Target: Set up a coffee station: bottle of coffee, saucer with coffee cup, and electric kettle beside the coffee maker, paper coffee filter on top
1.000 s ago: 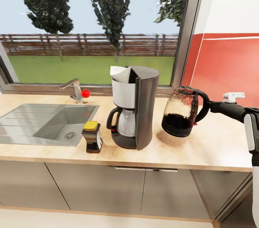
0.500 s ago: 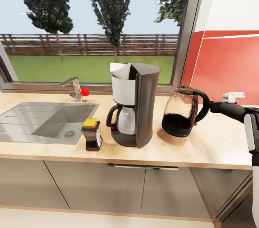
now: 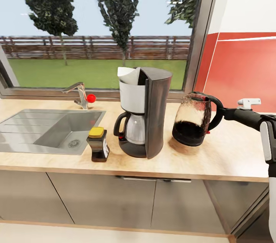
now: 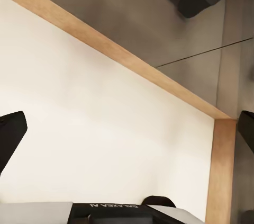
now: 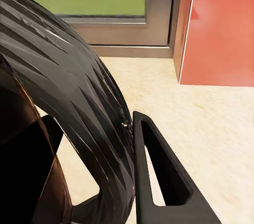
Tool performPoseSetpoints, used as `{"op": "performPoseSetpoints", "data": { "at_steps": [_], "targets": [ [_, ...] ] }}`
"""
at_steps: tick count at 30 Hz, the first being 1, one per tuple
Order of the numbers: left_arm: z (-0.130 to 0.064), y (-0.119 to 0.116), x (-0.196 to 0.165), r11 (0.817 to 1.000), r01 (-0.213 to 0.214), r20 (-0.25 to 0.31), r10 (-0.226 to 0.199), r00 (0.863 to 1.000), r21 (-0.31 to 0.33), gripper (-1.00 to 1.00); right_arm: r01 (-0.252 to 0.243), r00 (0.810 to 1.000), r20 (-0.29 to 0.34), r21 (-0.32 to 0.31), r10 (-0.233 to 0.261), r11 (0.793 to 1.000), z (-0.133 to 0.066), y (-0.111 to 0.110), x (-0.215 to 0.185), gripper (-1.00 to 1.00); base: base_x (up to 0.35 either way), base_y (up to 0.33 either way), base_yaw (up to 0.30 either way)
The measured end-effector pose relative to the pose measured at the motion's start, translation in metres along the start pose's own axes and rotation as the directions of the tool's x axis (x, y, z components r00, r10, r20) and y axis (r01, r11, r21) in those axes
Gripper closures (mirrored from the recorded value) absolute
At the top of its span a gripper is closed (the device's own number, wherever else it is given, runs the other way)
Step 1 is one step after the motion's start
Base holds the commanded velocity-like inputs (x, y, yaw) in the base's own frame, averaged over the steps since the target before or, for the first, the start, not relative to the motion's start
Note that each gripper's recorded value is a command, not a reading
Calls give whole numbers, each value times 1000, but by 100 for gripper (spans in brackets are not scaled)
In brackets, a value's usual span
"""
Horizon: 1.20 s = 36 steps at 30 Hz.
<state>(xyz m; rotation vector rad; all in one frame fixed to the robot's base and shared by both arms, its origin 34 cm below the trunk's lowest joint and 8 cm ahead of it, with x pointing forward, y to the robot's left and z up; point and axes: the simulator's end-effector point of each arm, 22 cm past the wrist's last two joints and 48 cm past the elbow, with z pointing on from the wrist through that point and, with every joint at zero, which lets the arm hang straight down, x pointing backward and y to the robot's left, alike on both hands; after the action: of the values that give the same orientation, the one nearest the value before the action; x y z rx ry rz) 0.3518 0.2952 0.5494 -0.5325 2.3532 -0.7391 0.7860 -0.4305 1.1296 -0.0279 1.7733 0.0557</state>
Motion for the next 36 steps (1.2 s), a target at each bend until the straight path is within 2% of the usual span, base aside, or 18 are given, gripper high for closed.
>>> {"op": "performPoseSetpoints", "data": {
  "at_steps": [15,23,36],
  "targets": [
    [0,0,0,1000,0,0,0,1000,-1,-100,-1,1000,0,-2,1,1000,0,0,0,100,36,38,0],
    [0,0,0,1000,0,0,0,1000,-1,-100,0,1000,0,-1,0,1000,0,0,0,100,144,47,0],
    [-1,2,3,1000,4,-8,-4,1000,-7,-100,-2,1000,-9,-1,2,1000,4,0,5,100,10,3,0]
  ]
}}
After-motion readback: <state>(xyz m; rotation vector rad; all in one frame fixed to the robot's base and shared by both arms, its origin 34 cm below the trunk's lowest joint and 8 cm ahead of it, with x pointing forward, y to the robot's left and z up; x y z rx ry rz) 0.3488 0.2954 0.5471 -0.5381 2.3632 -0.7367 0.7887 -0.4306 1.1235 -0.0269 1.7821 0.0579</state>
